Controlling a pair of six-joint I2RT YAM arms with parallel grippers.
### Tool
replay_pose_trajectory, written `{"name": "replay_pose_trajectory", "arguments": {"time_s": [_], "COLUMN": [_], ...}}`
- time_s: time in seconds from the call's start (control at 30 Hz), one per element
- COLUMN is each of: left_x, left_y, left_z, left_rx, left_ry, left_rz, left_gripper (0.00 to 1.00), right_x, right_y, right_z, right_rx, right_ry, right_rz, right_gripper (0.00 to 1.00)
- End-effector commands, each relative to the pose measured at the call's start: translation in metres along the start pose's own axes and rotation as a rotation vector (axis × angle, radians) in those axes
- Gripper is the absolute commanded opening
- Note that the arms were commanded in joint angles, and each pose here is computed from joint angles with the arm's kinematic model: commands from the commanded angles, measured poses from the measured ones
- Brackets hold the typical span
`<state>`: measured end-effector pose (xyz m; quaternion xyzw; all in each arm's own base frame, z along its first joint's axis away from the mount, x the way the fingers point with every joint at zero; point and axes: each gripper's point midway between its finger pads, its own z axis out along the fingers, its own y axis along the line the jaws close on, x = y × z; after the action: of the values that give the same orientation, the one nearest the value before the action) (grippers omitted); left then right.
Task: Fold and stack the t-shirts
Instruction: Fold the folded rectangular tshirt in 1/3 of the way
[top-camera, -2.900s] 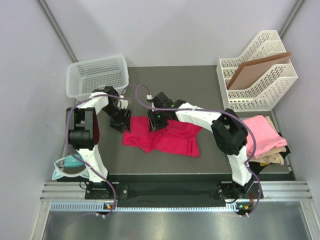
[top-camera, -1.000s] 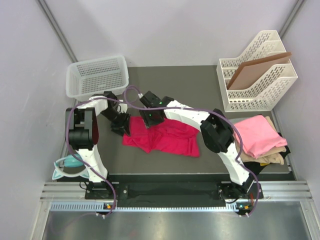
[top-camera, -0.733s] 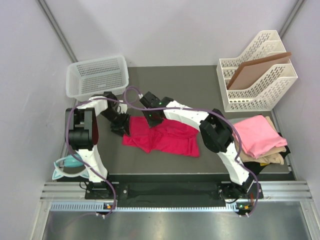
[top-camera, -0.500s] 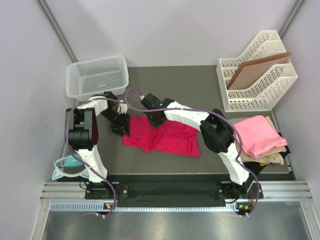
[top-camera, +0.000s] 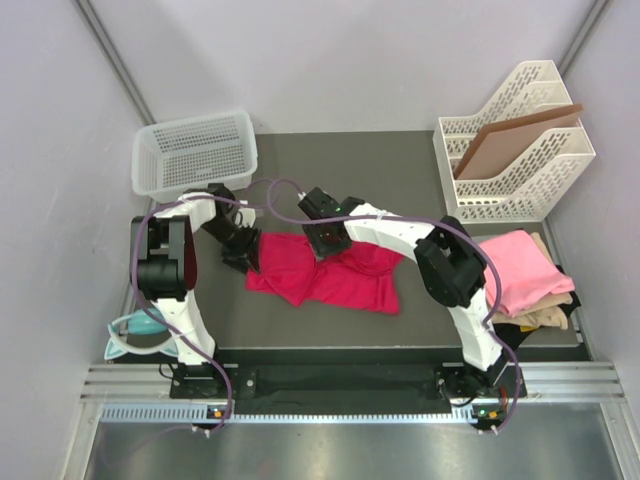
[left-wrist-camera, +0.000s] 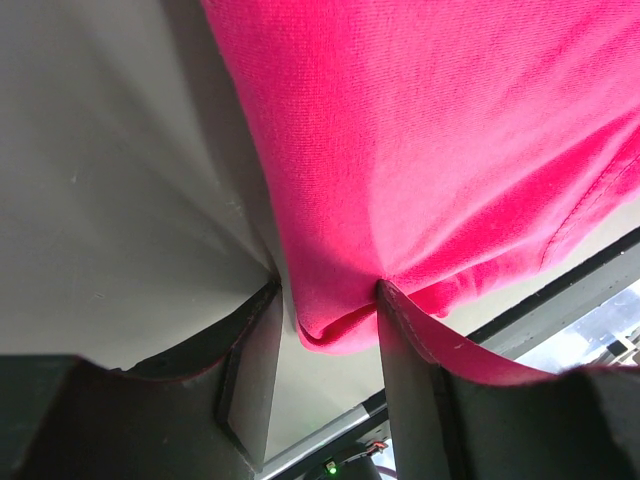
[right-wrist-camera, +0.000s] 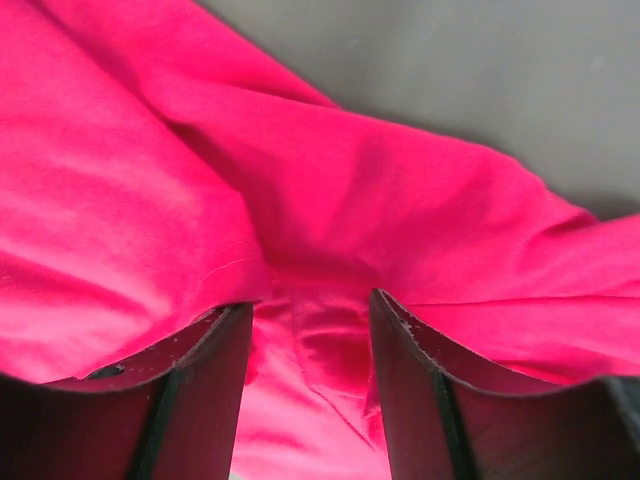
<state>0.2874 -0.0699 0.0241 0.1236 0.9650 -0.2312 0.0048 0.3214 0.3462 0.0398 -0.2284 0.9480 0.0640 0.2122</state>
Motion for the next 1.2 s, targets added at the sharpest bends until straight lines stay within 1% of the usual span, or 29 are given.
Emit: {"name": "replay_pose_trajectory", "arguments": {"time_s": [0.0,0.1,0.2,0.33,0.37,0.5,0.67,0.97,1.17], "left_x": [-0.001,0.0,0.0,0.001,0.001,0.001,0.001,0.001,0.001], "left_y": [-0.001,-0.001,-0.001,-0.002,-0.002,0.005,0.005,0.004,0.004], "left_z": [-0.005,-0.005,-0.005,-0.005,-0.005,-0.009,-0.009,-0.011,-0.012], "left_rx": [-0.011,-0.014,-0.016,-0.013,-0.014,-0.017,-0.018,-0.013,-0.01], "left_ry": [-0.024,-0.025,-0.025,-0.024,-0.024,-0.037,-0.036,-0.04,-0.042], "left_rz": [0.039,0.04,0.041,0.04,0.038,0.019,0.02,0.018,0.017], "left_gripper": [0.48,0.48,0.48,0.48,0.48,0.47,0.47,0.47,0.47], "right_x": [-0.025,-0.036,-0.05,-0.07,-0.069,-0.064,-0.05,-0.038,-0.029], "right_y": [-0.017,-0.02,-0.009,0.028,0.04,0.059,0.062,0.032,0.026], "right_z": [-0.03,-0.04,-0.051,-0.071,-0.073,-0.067,-0.053,-0.035,-0.017], "right_rx": [0.051,0.05,0.003,-0.178,-0.246,-0.336,-0.339,-0.159,-0.146], "right_ry": [-0.094,-0.122,-0.156,-0.216,-0.202,-0.18,-0.138,-0.116,-0.085], "right_rz": [0.002,0.011,0.024,0.051,0.064,0.07,0.073,0.015,0.011], "right_gripper": [0.51,0.51,0.5,0.5,0.5,0.5,0.5,0.51,0.5]}}
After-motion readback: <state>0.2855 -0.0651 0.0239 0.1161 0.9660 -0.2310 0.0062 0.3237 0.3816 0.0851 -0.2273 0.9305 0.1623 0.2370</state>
